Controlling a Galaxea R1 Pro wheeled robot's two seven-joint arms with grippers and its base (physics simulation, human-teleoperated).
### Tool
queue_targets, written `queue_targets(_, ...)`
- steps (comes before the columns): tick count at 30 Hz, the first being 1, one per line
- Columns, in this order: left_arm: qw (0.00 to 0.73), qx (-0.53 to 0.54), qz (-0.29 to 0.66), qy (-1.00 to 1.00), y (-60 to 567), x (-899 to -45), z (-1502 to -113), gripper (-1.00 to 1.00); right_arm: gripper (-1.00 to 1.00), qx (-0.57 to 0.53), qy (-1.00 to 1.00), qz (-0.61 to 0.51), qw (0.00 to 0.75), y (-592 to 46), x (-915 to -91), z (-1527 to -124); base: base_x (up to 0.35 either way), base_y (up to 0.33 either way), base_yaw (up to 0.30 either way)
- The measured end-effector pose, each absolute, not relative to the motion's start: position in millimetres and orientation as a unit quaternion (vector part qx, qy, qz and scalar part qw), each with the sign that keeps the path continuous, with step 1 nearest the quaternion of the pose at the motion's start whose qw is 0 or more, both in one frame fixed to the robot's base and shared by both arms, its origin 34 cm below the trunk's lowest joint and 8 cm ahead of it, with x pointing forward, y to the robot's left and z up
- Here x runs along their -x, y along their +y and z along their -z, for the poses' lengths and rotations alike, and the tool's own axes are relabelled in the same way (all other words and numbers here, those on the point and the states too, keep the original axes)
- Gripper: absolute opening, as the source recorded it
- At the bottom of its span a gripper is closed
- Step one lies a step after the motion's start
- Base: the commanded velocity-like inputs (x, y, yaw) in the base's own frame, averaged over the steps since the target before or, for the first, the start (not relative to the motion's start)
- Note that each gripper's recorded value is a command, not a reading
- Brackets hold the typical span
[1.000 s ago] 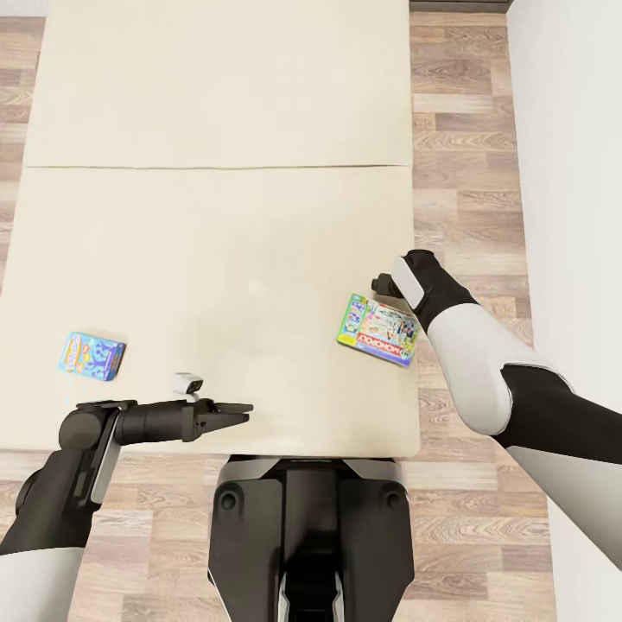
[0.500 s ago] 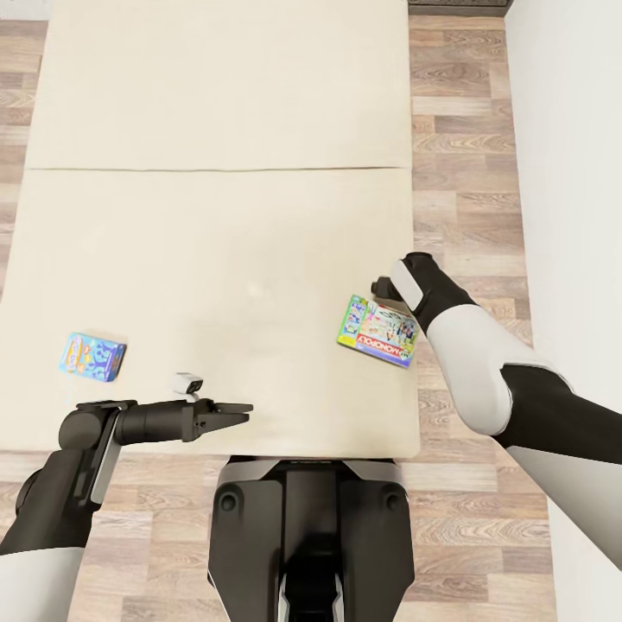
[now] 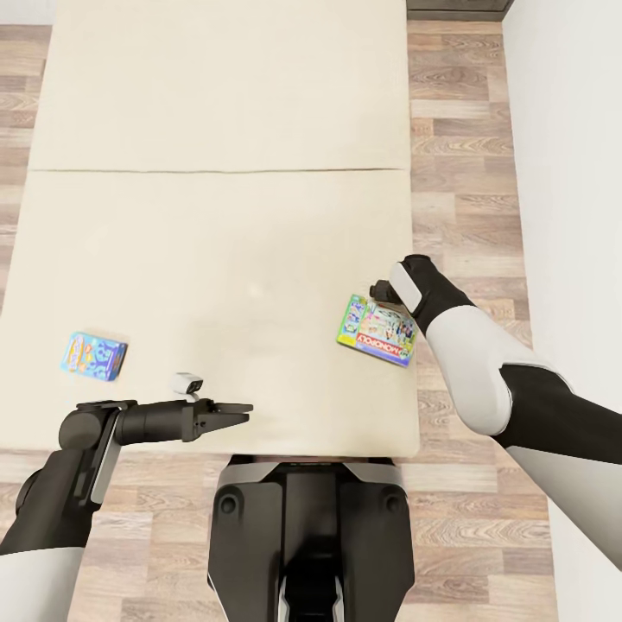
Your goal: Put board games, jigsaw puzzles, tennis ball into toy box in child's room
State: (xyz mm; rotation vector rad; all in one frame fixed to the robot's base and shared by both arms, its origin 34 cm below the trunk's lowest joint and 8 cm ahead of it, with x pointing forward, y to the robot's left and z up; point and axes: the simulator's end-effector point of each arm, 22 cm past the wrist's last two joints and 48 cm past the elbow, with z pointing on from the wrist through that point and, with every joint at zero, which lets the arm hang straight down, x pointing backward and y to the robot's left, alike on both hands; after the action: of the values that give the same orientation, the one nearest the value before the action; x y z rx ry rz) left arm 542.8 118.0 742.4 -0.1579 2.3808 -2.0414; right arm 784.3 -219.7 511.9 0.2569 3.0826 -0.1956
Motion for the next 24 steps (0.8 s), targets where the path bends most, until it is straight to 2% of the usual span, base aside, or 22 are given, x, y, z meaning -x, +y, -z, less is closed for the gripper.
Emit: queue_targets(24, 0.001, 0.050, 0.650, 0.758, 118.0, -542.9, -742.7, 1.00, 1.00, -0.082, 0.994, 0.063, 0.021, -219.5, -784.5, -512.3, -0.046, 0.000, 0.000)
